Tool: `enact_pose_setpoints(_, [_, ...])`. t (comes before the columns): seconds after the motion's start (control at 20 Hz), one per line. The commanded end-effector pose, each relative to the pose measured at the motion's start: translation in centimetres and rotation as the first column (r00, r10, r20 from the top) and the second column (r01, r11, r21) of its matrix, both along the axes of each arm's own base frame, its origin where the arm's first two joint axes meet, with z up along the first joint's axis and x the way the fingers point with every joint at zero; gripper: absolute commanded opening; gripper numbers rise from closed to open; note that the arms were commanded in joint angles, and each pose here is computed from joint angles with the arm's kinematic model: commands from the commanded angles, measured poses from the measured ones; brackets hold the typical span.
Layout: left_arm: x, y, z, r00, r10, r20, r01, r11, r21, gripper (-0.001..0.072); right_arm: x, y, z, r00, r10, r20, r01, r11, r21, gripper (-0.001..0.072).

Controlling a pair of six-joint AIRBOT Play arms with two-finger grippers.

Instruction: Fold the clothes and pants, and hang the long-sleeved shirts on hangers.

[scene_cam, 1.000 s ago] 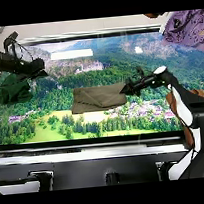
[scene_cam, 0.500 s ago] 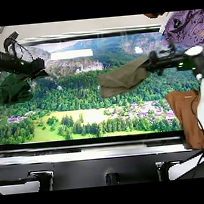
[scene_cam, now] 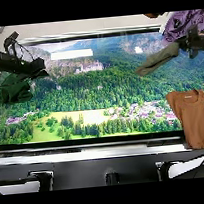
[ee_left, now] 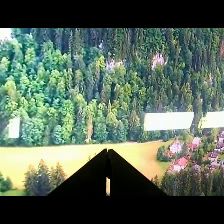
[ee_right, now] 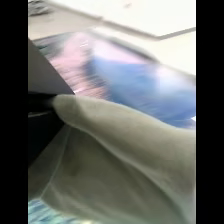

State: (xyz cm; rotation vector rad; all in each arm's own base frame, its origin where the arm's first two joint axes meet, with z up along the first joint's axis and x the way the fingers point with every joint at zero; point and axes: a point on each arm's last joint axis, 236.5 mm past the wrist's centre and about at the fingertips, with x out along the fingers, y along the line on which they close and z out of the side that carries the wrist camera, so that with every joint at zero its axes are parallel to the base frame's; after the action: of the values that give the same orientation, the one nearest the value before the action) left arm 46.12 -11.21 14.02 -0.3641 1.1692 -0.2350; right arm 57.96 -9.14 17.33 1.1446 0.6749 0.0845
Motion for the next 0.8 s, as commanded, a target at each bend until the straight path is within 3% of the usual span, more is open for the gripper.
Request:
enact_pose_setpoints(0.0, [0.0,0.0,0.0,1.000,0.003,0.000,-0.003,1.000,-0.001,0.0016,0.5,-4.6,2.6,0.986,-0.164,0.043,0.162,0.986,0.032,0.0026])
enact_pose_setpoints(0.25, [0.0,0.0,0.0,1.000,0.004,0.000,-0.004,1.000,-0.001,0.0016,0.4,-6.7,3.0,0.967,-0.250,0.038,0.250,0.968,0.010,0.0026])
enact_pose_setpoints(0.6, [0.0,0.0,0.0,1.000,0.004,0.000,-0.004,1.000,-0.002,0.0016,-3.2,-10.8,3.0,0.911,-0.409,-0.046,0.395,0.900,-0.186,0.0026])
enact_pose_setpoints(0.75, [-0.3,0.0,-0.1,1.000,-0.001,-0.011,0.001,1.000,0.001,0.0016,-5.0,-10.9,2.3,0.908,-0.406,-0.106,0.369,0.893,-0.257,0.0026])
